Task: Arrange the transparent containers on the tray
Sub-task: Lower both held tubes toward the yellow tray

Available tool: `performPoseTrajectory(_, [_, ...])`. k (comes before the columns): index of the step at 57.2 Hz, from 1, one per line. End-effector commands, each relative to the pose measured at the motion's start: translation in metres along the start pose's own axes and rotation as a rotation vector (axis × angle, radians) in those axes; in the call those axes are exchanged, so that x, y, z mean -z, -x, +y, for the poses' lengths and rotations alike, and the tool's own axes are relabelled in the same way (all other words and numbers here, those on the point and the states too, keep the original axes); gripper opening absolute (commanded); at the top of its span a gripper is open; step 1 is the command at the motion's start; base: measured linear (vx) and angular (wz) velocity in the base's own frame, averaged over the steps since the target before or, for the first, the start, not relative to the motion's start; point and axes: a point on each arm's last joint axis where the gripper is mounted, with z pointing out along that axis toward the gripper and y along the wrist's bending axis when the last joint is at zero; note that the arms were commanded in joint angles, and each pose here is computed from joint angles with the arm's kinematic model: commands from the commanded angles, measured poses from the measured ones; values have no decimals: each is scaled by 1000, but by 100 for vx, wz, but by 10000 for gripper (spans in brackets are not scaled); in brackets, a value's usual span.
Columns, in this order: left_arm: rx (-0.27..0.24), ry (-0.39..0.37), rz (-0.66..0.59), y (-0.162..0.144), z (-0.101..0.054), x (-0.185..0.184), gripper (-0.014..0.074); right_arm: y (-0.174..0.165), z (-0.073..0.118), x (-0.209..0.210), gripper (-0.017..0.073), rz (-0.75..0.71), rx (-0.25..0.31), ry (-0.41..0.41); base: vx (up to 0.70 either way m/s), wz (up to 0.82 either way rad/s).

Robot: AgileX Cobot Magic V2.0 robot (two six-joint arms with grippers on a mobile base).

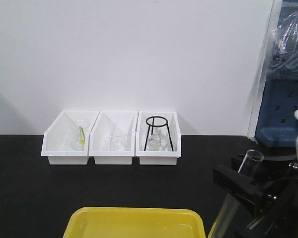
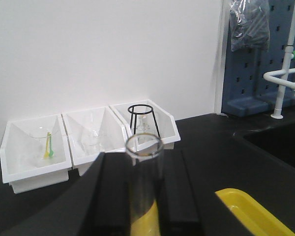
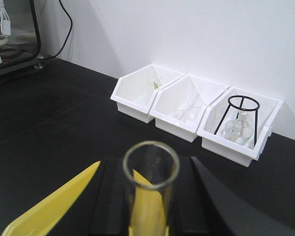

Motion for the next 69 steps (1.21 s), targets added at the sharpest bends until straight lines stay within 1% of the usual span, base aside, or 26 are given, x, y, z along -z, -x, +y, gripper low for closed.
performPoseTrajectory(1, [14,-19,-129,21,-3,2,201,19,0,6,-8,-126,13,6,7,3])
performPoseTrajectory(63, [14,-18,-120,20,-3,0,201,19,0,5,-8,-125,12,6,1,0])
performPoseTrajectory(65, [14,-17,-108,19,-2,-1,201,18,0,3,-8,-118,7,7,0,0])
performPoseTrajectory(69, [15,-15,-81,15,-2,-8,201,15,0,-4,-8,-93,-21,7,0,0])
